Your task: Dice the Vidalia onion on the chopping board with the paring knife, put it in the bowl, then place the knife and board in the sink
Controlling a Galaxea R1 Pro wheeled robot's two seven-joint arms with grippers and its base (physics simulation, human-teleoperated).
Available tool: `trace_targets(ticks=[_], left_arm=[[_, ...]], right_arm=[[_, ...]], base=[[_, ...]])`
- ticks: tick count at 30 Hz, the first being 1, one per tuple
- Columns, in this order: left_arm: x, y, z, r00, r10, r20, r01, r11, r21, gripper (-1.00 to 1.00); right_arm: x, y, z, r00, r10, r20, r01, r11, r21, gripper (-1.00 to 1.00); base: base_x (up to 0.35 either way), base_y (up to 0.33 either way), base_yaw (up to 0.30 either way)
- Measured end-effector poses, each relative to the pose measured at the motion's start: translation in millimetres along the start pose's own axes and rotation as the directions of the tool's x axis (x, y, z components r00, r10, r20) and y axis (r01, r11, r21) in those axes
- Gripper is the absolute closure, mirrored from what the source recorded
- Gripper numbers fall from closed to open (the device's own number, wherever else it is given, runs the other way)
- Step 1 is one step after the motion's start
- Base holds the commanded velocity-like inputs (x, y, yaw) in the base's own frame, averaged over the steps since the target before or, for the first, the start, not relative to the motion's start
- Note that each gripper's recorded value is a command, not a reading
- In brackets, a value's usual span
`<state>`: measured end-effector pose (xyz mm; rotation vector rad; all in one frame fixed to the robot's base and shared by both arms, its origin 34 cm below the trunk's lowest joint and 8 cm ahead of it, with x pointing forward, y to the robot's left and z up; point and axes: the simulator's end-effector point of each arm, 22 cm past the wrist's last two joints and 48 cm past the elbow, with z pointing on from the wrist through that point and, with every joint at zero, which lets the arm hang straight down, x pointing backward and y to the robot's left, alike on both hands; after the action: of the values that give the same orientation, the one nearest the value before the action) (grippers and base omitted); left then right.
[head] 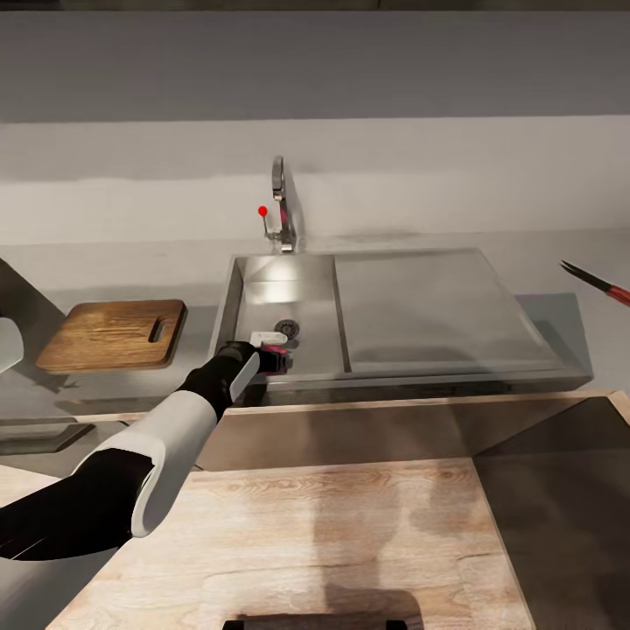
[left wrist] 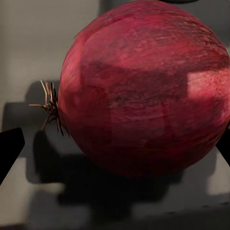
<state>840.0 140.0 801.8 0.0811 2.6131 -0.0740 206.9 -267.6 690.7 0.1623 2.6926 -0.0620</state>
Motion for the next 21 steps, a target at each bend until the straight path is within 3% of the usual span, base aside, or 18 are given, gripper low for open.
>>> trace_targets(ticks=[21], left_arm=[[-12.3,-0.4,-12.1,1.0,0.002,0.023,-0.002,1.0,-0.001,-1.0]], right_arm=[[-7.0,0.7,0.8,1.0,0.003,0.023,-0.003,1.0,-0.002,-1.0]], base=[[0.0,0.0,-0.057]])
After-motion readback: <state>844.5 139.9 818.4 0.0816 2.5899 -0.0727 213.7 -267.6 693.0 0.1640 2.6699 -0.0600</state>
